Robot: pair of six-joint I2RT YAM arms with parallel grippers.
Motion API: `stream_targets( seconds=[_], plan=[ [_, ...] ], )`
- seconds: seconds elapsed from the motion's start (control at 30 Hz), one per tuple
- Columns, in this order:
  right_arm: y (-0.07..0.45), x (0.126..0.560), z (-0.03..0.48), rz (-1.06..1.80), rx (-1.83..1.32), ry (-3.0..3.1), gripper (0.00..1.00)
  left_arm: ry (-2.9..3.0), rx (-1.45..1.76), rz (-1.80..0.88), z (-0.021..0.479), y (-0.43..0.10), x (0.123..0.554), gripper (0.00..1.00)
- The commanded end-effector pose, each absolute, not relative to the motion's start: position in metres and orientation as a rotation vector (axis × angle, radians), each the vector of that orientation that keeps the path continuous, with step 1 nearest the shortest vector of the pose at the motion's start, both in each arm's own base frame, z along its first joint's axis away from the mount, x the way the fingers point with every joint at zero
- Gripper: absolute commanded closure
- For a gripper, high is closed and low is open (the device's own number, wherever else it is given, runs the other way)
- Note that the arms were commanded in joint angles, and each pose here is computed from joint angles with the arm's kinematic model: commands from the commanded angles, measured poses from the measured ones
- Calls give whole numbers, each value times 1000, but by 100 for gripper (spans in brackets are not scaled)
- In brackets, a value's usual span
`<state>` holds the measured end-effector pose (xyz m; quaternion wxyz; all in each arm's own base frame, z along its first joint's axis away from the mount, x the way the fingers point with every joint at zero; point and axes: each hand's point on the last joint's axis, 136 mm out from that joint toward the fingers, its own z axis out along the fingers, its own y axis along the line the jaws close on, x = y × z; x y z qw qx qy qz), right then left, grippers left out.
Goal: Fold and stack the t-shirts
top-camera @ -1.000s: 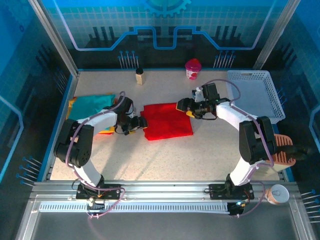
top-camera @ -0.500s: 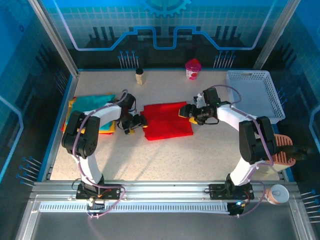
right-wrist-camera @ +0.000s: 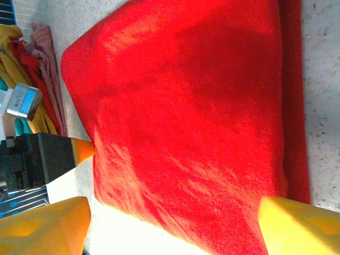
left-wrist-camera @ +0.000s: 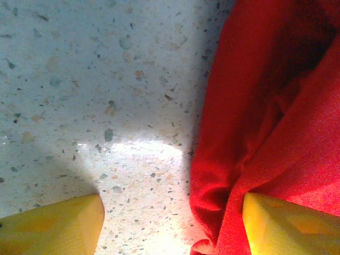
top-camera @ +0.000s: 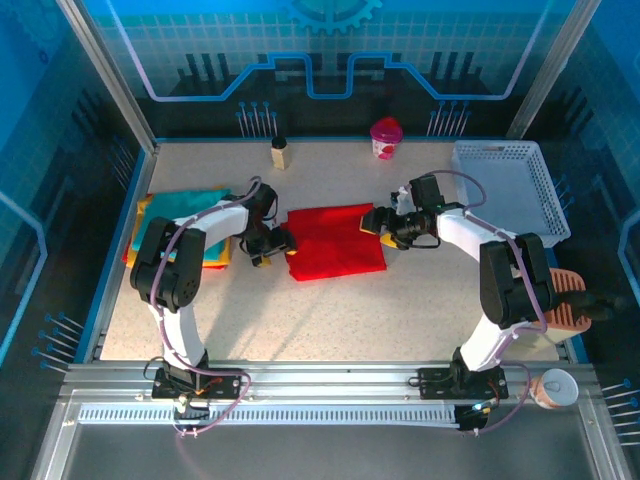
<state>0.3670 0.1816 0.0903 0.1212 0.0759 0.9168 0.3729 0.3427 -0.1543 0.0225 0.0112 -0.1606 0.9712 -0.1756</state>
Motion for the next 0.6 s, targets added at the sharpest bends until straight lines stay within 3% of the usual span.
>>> stream_targets(
  seconds=[0.0,0.57],
  plan=[
    [178,362,99,1120,234,2666,17,2850,-307,-704,34,-190,390,27],
    [175,356,97,1117,242,2682,18,2920,-276,-501,36,-171,389,29]
  ],
)
